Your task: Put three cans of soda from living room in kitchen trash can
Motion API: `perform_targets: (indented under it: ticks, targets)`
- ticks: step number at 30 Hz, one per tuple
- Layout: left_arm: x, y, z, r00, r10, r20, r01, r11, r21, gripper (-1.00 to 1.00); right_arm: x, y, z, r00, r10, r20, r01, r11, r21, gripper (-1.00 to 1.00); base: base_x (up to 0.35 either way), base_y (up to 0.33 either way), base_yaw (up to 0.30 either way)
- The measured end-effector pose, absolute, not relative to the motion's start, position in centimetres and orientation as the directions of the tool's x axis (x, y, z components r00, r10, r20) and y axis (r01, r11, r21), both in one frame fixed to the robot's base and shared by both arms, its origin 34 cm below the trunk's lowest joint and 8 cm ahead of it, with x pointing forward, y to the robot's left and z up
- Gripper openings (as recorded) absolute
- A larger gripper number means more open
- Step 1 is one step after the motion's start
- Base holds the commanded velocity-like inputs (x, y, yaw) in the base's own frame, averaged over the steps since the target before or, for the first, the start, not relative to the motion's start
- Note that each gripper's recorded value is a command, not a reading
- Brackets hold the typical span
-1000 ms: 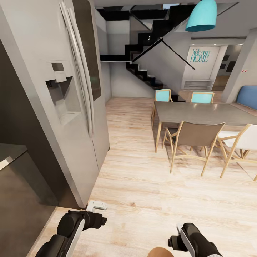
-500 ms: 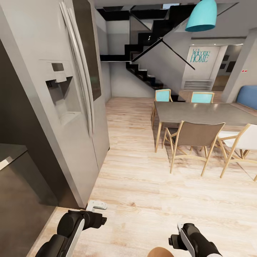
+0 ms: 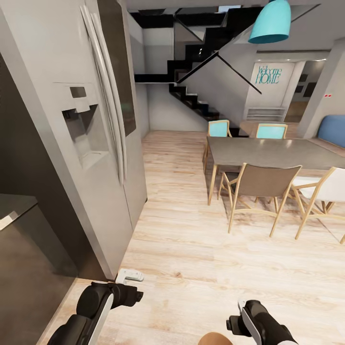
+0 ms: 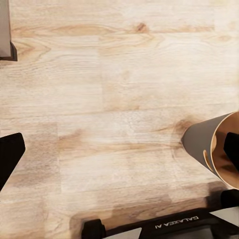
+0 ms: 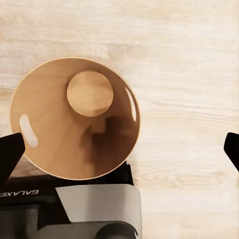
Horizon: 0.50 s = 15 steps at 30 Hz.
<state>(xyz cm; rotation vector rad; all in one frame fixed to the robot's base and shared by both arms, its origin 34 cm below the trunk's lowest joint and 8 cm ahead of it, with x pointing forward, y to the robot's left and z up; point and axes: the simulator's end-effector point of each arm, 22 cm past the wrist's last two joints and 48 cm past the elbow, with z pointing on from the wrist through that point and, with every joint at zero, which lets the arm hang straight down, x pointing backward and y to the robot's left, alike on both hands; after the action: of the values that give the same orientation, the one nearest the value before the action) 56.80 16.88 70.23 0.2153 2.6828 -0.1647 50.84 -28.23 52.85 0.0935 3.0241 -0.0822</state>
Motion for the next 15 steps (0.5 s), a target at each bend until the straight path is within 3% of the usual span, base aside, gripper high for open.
perform_targets:
  ticks: [15]
  targets:
    - [56.9,17.9,70.2,-0.89,0.124,-0.438,0.156,0.987,-0.038,1.0,49.8,-28.0,52.3,-0.994,0.057,-0.091,0.062,0.997,-0.05,1.0,0.0,0.0,0.0]
